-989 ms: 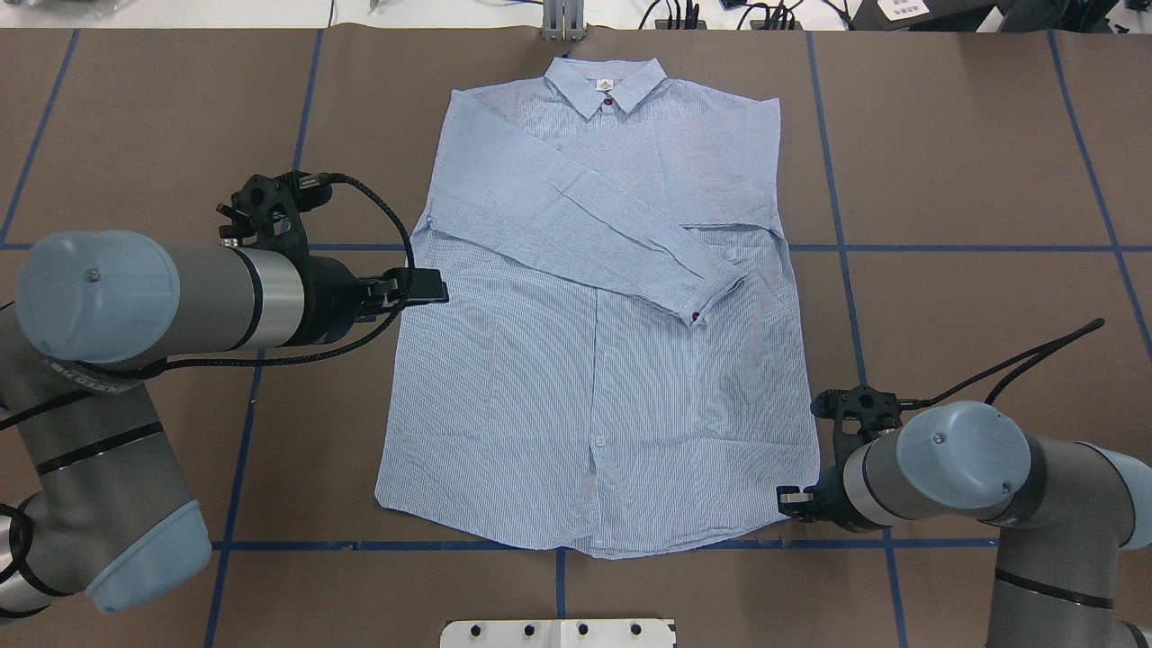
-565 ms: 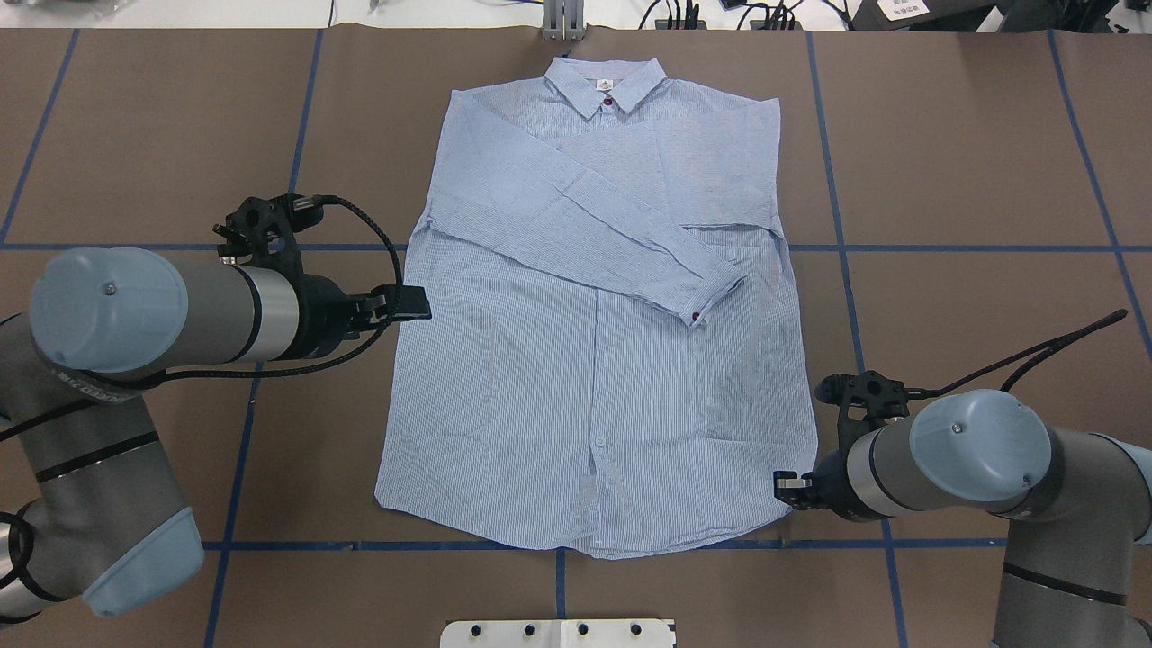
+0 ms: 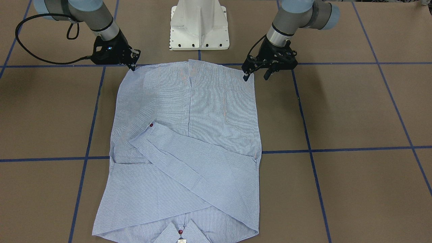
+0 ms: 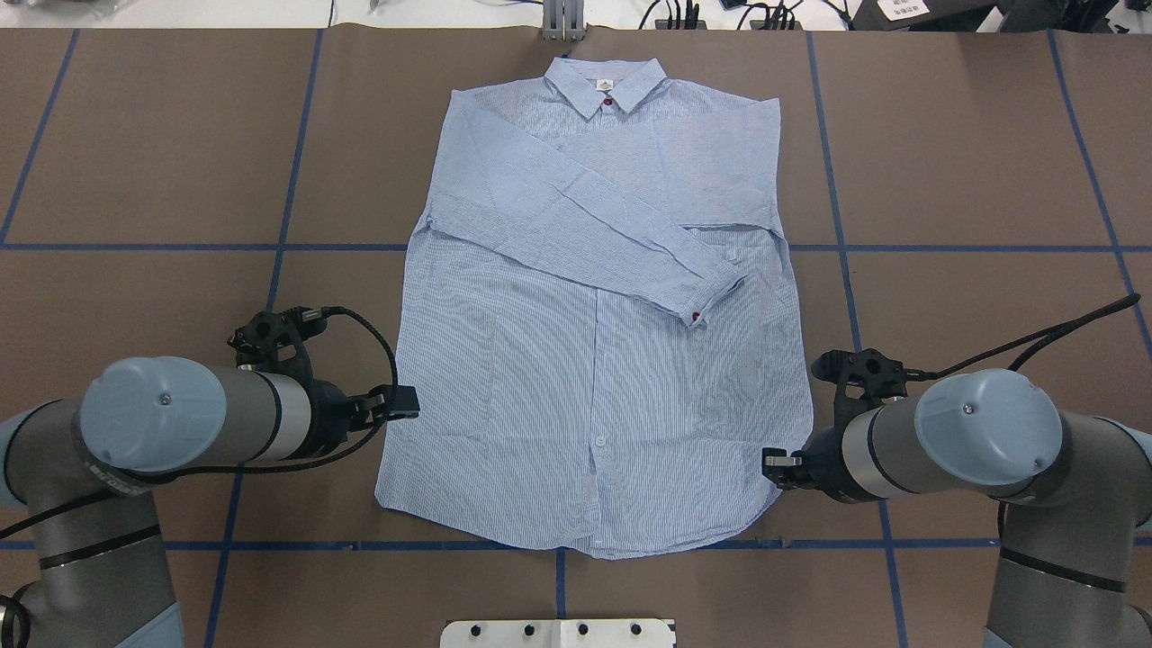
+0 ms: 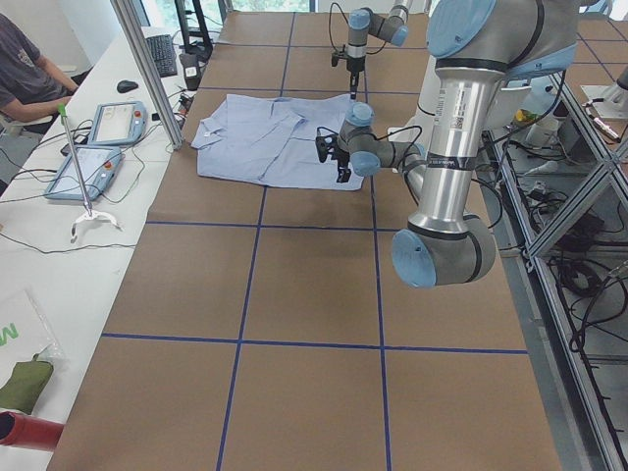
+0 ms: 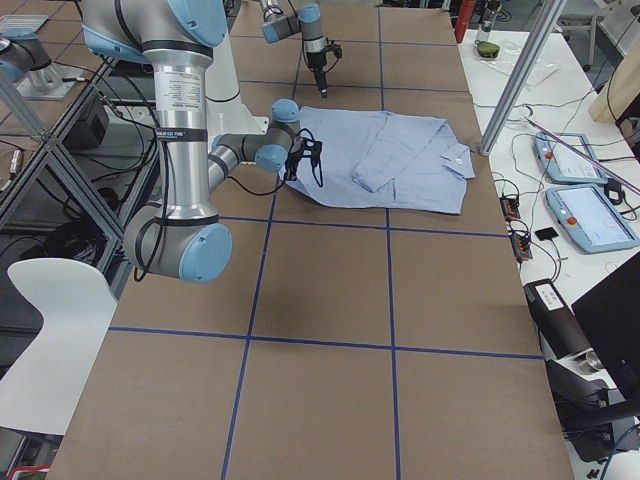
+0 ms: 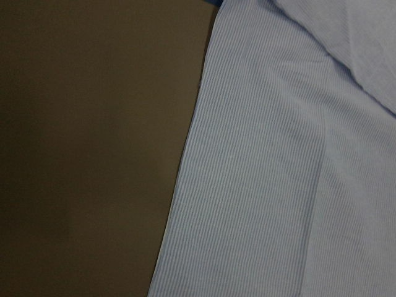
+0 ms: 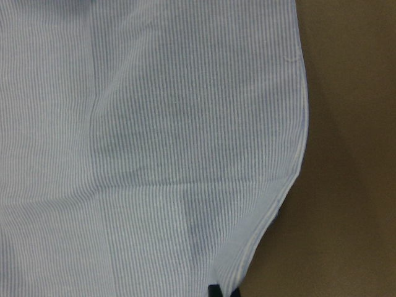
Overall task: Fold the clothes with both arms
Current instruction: 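Position both grippers at the shirt's side edges near the hem, then lower both grippers and pinch the hem corners nearest the robot, then lift the hem with both grippers and carry it toward the collar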
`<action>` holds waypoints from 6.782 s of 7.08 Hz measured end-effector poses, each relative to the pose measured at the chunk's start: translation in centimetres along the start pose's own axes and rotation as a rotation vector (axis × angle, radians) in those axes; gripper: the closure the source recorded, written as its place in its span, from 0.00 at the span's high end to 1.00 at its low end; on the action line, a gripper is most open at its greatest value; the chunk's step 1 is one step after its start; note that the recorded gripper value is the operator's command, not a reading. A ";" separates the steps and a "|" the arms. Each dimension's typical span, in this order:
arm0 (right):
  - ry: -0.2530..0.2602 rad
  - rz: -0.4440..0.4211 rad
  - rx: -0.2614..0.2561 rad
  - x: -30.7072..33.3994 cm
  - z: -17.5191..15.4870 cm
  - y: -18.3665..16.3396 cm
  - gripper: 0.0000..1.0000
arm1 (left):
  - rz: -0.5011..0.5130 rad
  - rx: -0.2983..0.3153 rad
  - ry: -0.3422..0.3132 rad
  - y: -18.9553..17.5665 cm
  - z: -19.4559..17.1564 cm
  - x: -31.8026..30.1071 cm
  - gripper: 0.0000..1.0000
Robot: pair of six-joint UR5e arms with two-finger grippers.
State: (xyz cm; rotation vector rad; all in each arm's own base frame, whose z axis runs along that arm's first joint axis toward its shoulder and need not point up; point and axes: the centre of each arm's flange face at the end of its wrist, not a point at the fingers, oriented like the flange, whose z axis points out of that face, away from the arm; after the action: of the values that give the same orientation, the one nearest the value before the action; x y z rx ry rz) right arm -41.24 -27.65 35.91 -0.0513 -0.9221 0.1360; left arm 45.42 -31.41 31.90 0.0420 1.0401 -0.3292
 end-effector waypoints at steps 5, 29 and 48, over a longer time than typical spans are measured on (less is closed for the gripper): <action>-0.006 0.011 0.006 0.1 -0.6 -0.7 0.00 | -0.016 -0.041 -0.125 3.7 3.3 0.0 0.83; -0.040 0.040 -0.010 0.4 -3.1 -2.4 0.00 | -0.010 -0.052 -0.166 4.6 4.0 0.1 0.00; -0.234 0.055 -0.359 1.9 -11.8 -4.8 0.00 | 0.127 -0.152 -0.222 10.9 -8.7 2.7 0.00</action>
State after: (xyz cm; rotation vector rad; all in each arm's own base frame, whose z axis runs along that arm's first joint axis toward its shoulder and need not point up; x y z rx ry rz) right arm -30.25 -31.96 30.82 -0.4006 -1.1714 0.0264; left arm 42.44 -20.08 23.87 -0.0641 0.8348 -0.1349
